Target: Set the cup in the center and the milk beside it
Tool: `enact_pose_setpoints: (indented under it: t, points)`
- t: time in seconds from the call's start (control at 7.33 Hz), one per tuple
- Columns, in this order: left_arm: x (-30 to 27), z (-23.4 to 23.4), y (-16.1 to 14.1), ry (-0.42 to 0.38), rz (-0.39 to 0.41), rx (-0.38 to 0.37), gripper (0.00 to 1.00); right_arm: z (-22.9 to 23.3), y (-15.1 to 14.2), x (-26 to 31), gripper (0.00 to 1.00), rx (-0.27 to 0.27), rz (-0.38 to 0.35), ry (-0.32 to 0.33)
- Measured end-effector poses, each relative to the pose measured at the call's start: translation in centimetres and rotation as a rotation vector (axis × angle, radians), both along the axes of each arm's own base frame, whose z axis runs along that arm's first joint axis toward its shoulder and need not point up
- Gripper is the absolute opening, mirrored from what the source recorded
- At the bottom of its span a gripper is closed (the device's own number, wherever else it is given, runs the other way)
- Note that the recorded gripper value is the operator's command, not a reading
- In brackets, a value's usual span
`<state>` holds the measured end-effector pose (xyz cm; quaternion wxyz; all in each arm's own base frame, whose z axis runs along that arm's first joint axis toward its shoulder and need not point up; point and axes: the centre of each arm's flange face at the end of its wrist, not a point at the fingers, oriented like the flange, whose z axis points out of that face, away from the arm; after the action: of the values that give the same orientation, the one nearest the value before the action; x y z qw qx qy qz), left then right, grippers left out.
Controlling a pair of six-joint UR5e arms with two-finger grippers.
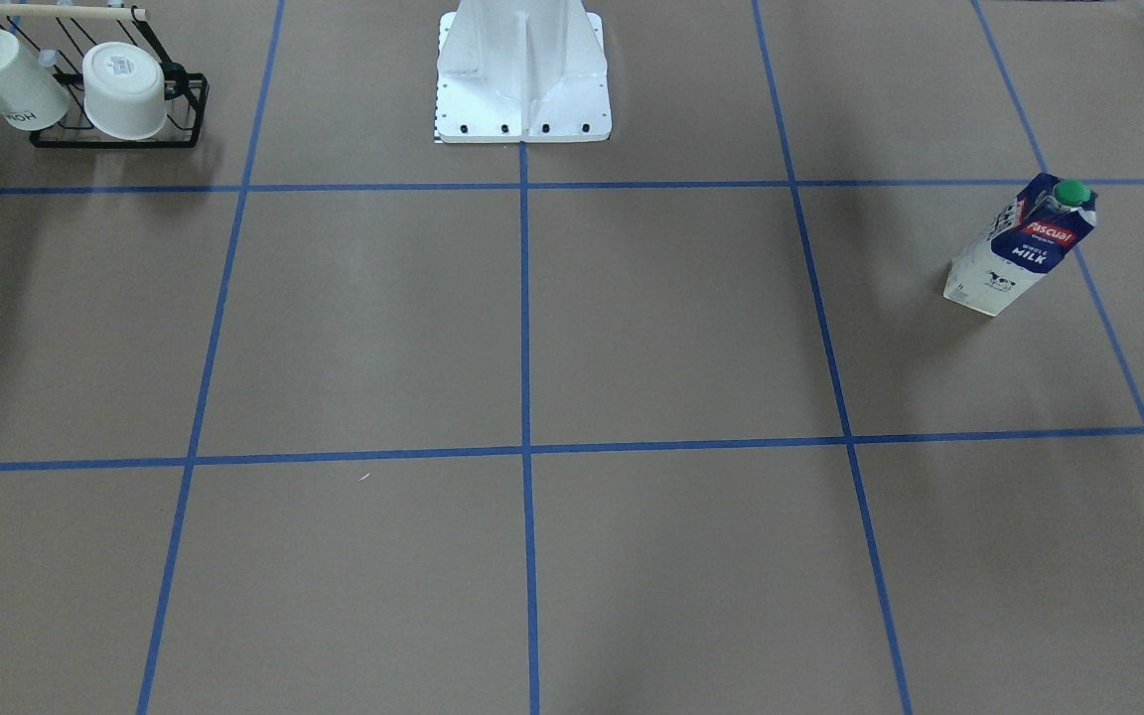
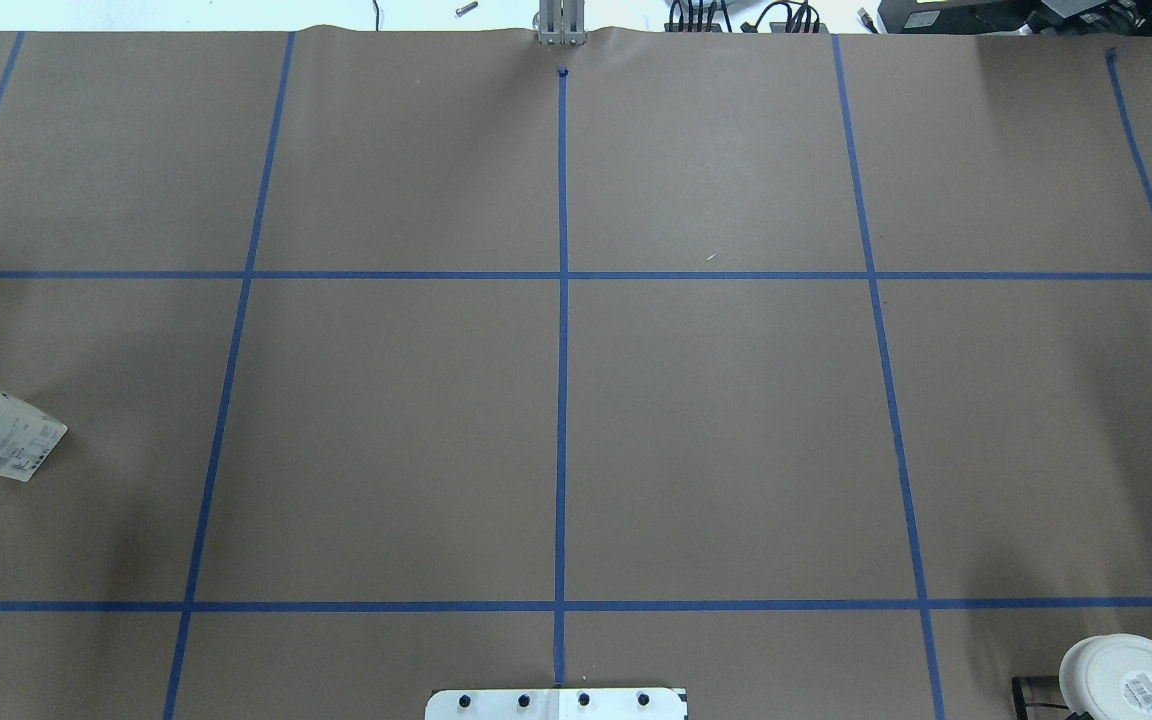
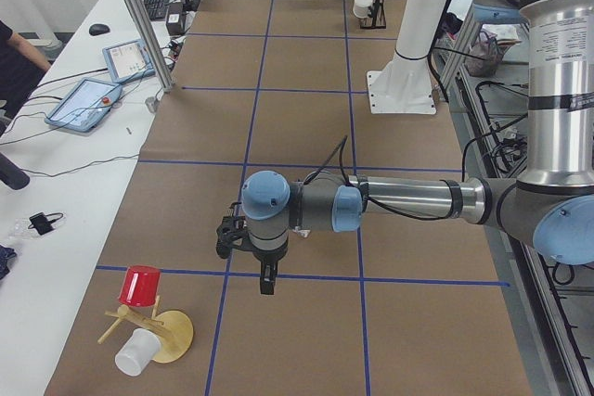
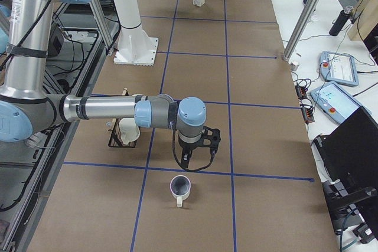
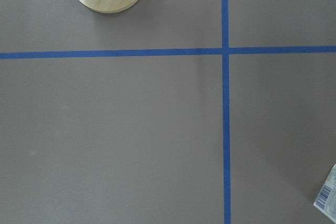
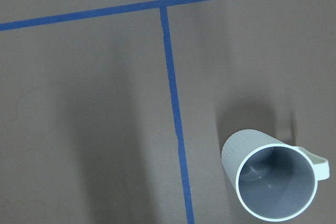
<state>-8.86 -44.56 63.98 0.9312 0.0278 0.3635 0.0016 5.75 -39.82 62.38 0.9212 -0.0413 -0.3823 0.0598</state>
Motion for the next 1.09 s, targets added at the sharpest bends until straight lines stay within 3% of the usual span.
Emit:
enact_pose_setpoints:
  t: [0.55, 1.09]
  points:
    - [0.0, -0.2, 0.0, 0.002, -0.004, -0.002, 0.98, -1.1, -0.5, 0.0, 1.00, 0.024, 0.001, -0.002]
    - [0.0, 0.0, 0.0, 0.001, -0.004, -0.003, 0.98, -2.1, -0.3, -0.5, 1.00, 0.033, 0.001, -0.078]
